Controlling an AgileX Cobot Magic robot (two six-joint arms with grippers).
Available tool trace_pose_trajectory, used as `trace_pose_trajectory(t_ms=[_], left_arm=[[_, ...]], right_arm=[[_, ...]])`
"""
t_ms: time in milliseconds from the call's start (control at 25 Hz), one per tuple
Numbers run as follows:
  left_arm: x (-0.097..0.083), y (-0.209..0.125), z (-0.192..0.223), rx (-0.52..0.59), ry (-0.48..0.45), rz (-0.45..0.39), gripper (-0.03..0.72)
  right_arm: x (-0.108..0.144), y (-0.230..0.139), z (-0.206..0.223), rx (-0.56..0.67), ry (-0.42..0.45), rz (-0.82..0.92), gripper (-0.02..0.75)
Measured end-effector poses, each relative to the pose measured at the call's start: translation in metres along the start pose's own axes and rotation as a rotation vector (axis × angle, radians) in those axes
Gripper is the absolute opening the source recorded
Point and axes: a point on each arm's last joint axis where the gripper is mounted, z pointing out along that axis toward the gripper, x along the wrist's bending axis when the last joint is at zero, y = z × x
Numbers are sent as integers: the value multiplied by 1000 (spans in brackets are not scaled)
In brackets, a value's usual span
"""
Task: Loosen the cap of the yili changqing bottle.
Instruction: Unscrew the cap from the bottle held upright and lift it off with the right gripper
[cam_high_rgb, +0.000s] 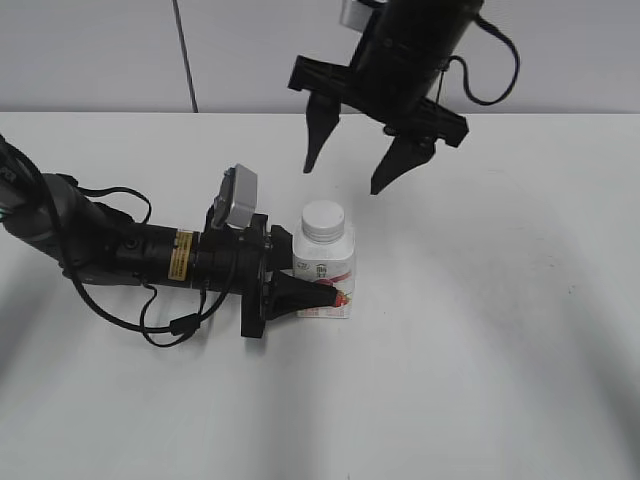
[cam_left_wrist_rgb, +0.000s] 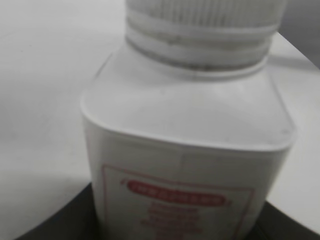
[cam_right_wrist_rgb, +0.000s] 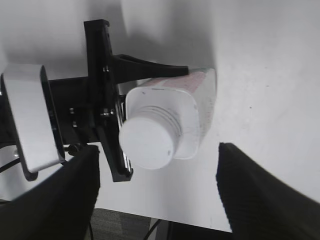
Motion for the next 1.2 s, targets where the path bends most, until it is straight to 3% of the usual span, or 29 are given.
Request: trace_pose_trajectory(t_ms=[320,1200], left_arm=[[0,0,0,1,-2,1,373],[0,0,0,3,-2,1,372]], right_arm=[[28,-1,16,4,10,-51,571],[20,1,55,60,-76,-56,569]])
